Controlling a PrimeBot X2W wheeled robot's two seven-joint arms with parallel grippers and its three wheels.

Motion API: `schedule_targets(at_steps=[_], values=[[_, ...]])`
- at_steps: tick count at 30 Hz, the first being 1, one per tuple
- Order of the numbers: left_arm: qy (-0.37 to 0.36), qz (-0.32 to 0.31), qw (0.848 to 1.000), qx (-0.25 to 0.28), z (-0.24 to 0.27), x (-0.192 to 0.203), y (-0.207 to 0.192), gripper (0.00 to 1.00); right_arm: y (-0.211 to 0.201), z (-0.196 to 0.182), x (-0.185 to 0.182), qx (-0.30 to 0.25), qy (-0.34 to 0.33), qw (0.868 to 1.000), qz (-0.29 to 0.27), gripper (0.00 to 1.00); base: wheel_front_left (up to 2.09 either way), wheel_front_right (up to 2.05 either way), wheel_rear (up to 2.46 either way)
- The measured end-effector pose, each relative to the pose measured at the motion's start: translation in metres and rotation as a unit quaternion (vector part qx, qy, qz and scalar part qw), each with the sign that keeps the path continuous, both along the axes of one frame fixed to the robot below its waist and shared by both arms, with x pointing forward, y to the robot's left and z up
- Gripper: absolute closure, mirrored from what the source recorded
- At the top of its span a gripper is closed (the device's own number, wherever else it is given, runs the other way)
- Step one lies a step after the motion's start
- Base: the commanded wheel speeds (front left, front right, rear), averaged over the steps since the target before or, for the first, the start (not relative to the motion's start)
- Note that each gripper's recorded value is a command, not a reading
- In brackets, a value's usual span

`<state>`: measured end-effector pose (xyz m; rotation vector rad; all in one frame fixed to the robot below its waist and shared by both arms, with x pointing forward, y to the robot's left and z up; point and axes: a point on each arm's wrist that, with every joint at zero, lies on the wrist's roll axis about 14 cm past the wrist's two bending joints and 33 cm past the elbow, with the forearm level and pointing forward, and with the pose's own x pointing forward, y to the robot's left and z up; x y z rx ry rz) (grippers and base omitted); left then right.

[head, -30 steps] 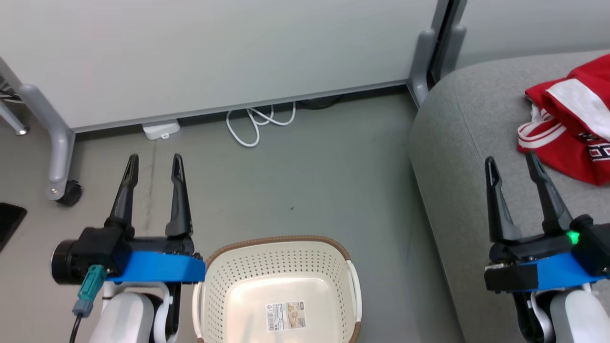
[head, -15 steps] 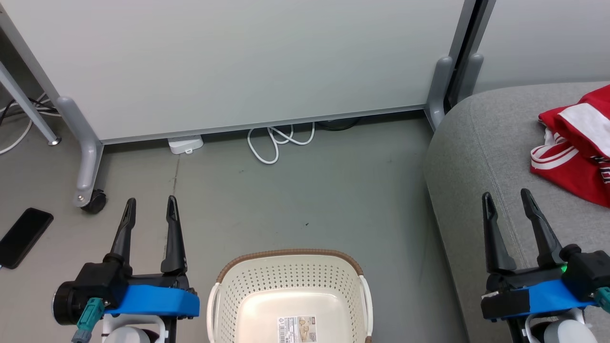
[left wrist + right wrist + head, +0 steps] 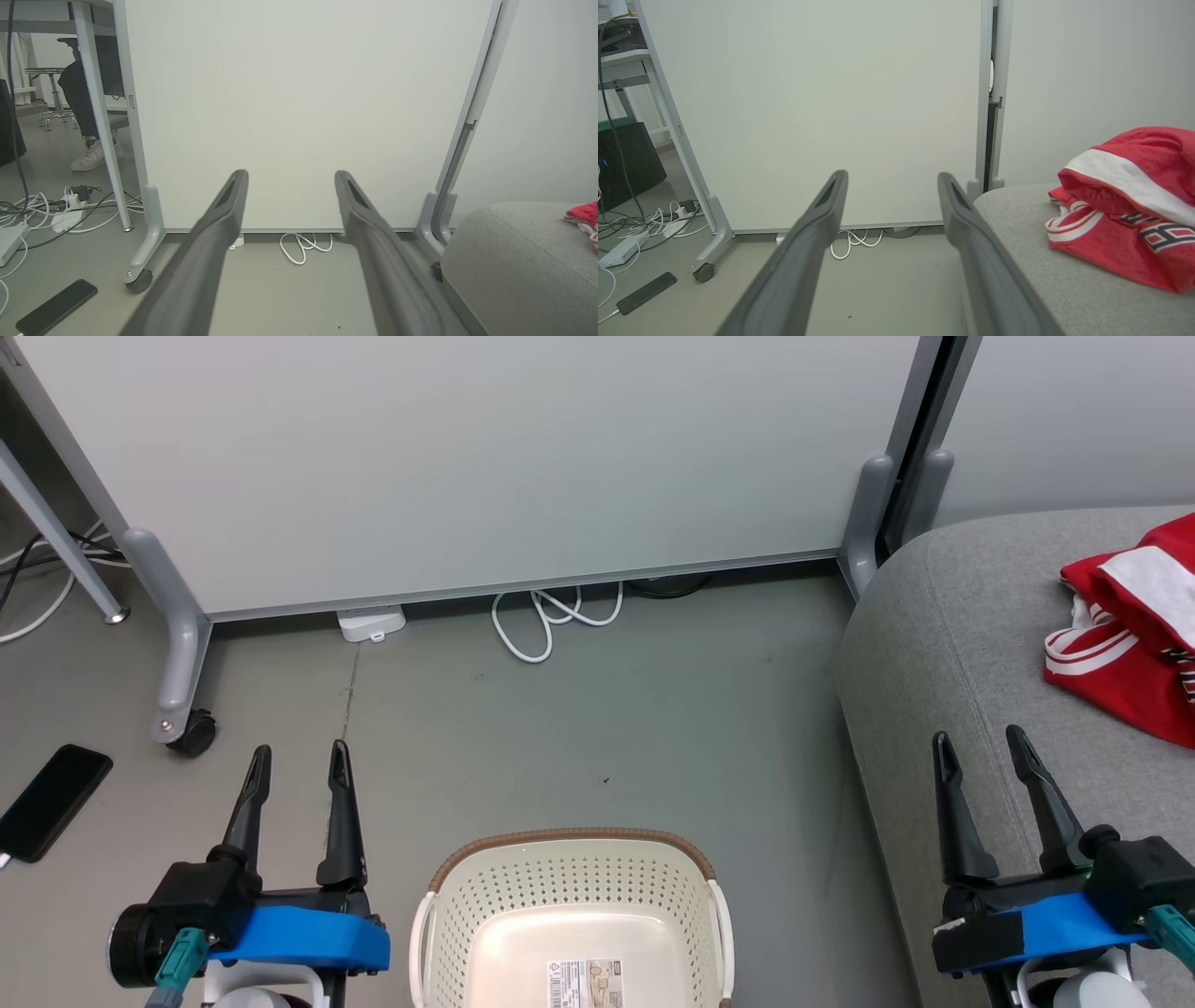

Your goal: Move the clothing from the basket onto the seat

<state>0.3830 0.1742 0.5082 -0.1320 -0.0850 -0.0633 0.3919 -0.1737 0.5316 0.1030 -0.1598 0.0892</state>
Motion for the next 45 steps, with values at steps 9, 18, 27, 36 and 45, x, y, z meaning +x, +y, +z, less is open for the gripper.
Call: schedule_targets(at_steps=[9, 18, 27, 36, 45], values=[[0.001, 0.001, 1.0, 0.007, -0.001, -0.001, 0.001, 0.0, 0.0, 0.001, -0.001, 0.002, -0.001, 1.0, -0.001, 0.0, 0.0, 0.0, 0.0], [0.007, 0.003, 1.0, 0.017, -0.005, -0.001, 0.003, 1.0, 0.001, -0.002, -0.001, 0.003, 0.004, 1.0, -0.001, 1.0, 0.0, 0.0, 0.0], [0.067, 0.016, 0.997, -0.029, -0.037, -0.014, 0.008, 1.0, -0.004, -0.026, -0.006, 0.049, 0.049, 0.998, -0.009, 1.0, 0.0, 0.0, 0.0], [0.078, 0.033, 0.99, -0.114, -0.038, -0.014, 0.014, 1.0, -0.01, -0.031, -0.006, 0.131, 0.067, 0.989, -0.02, 1.0, 0.0, 0.0, 0.0], [0.084, 0.043, 0.978, -0.188, -0.038, -0.012, 0.018, 1.0, -0.016, -0.034, -0.007, 0.206, 0.081, 0.975, -0.027, 1.0, 0.0, 0.0, 0.0]])
